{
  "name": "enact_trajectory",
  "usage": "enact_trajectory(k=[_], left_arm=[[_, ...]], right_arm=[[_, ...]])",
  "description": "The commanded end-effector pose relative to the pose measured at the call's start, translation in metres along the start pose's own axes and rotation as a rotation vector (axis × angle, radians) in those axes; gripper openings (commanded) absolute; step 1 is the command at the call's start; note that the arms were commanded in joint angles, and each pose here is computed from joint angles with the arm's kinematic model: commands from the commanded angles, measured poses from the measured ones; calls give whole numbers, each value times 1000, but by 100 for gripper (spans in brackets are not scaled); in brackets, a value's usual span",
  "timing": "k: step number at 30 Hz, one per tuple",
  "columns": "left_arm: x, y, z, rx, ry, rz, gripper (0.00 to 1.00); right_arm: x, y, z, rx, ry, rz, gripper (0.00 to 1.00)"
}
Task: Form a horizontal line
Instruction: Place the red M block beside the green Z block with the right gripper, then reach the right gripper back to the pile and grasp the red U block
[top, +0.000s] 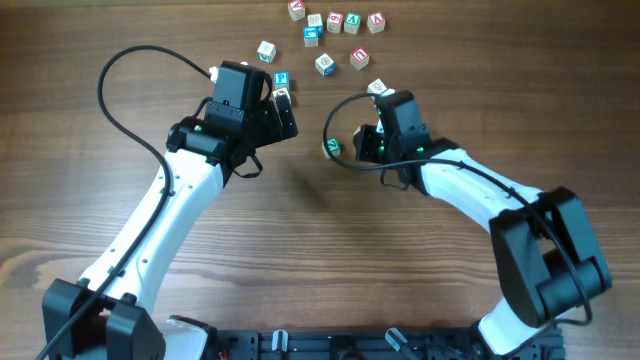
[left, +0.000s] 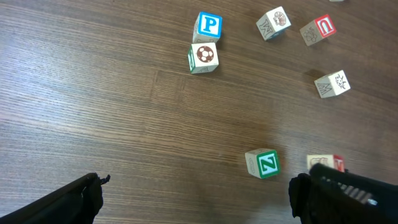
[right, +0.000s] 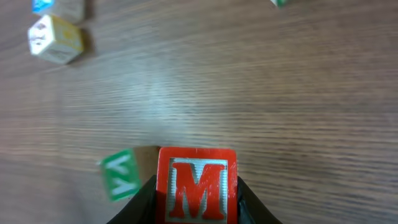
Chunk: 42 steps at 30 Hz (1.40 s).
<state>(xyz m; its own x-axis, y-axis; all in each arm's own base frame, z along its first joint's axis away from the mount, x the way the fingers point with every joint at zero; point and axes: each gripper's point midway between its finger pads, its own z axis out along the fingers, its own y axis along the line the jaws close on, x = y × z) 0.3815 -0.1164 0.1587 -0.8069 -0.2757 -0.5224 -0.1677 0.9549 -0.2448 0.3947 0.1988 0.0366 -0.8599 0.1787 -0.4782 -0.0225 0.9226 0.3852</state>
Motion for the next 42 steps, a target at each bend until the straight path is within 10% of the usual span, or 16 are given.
enact_trajectory(k=[1,7,23,31,42], left_arm=[[0,1,-1,4,-2,1,100],[0,1,-1,4,-2,1,100],[0,1,-1,4,-2,1,100],[0,1,-1,4,-2,1,100],[0,1,-1,4,-2,1,100]], right_arm=[[8,-3,17,-3,8,31,28],[11,4,26,-54,21,36,30],[-67,52,-39,-237,-179,45,79],[-128,36,-131,-60,-486,-55,85],[-191,69,-145,-12,-529,-227,92]])
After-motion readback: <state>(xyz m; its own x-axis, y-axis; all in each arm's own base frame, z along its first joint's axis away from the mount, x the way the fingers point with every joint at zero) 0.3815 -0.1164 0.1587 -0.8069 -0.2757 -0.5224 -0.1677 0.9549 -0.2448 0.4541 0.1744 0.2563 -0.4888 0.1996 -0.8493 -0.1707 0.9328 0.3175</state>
